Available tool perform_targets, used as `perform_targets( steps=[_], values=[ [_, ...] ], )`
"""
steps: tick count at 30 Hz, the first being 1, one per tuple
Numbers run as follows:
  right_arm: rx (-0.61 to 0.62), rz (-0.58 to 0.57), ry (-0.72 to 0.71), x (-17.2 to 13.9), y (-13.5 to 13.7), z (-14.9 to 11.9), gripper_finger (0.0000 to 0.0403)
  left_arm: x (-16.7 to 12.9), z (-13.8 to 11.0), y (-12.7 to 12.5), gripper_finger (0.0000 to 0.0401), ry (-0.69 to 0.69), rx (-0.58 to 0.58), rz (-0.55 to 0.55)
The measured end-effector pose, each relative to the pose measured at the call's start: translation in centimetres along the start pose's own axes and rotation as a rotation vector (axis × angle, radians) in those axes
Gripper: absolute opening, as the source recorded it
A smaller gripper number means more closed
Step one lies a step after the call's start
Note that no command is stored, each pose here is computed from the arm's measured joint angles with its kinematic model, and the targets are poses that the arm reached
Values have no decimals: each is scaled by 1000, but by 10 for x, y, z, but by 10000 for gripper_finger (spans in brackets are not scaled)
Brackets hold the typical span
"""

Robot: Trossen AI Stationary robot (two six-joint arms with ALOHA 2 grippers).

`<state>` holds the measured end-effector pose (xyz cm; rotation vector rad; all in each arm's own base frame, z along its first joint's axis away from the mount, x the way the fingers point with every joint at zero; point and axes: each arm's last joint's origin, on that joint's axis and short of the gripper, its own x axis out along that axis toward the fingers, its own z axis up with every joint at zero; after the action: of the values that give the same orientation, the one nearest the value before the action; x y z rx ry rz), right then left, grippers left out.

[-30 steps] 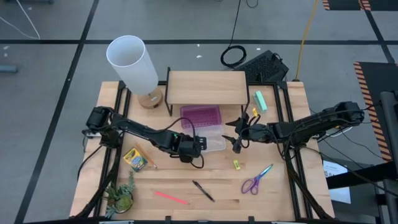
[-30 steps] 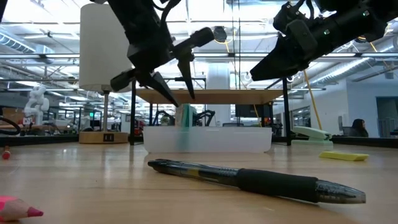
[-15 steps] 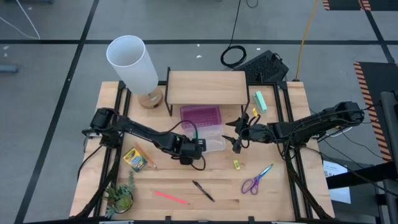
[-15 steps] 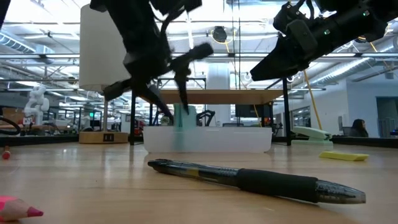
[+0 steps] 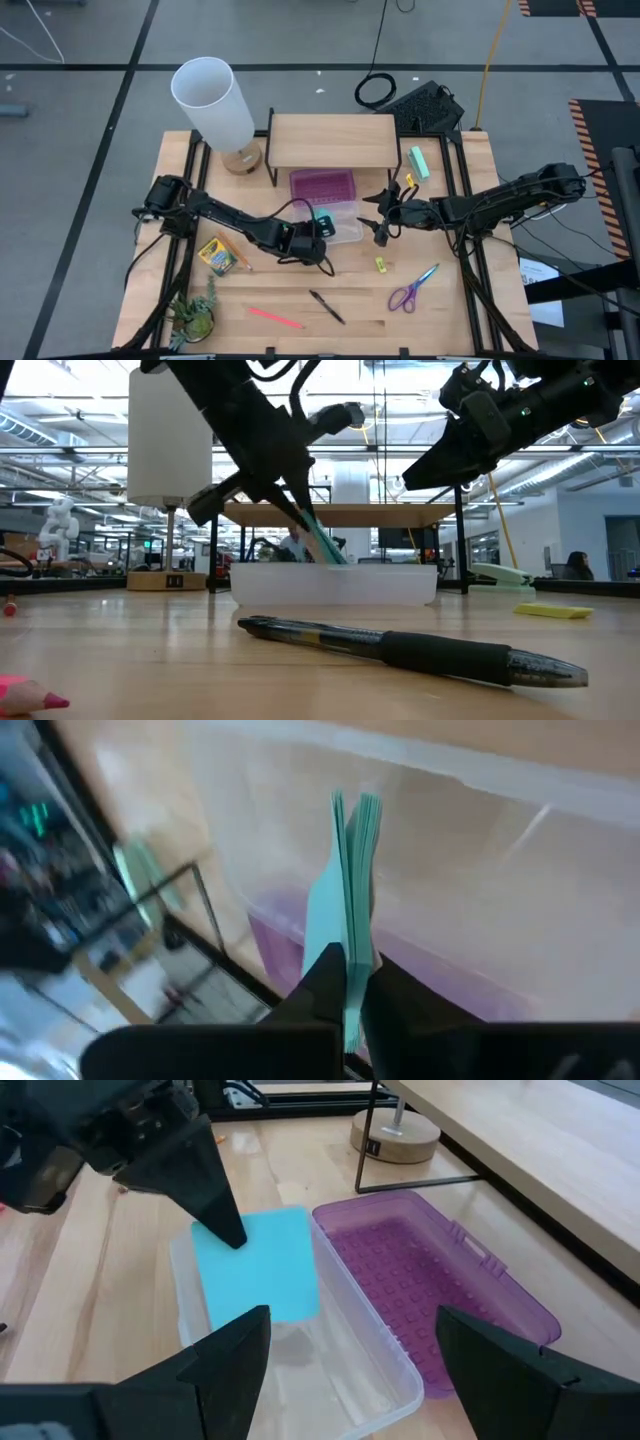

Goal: Pack school essentials
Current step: Put the blue sticky notes into the violet supply box

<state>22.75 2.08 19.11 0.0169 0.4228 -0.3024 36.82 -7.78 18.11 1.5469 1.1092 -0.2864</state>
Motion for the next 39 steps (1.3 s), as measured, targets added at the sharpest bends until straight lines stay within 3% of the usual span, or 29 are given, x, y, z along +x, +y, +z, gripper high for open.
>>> perform_targets(
  steps=[4, 12, 28, 35, 39],
  values=[
    [5, 0, 0, 0, 0, 0, 276, -3, 2, -6, 41, 21, -177, -27],
    [21, 1, -9, 0, 0, 1, 276, -4, -1, -14, 31, 52, -404, -99],
    [27, 1, -9, 0, 0, 1, 276, 3, -5, -27, 149, 58, -405, -163],
    [27, 2, -9, 0, 0, 1, 276, -3, 2, -25, 183, 58, -502, -125],
    [27, 2, -8, 0, 0, 1, 276, -6, 4, -28, 196, 42, -525, -159]
  ],
)
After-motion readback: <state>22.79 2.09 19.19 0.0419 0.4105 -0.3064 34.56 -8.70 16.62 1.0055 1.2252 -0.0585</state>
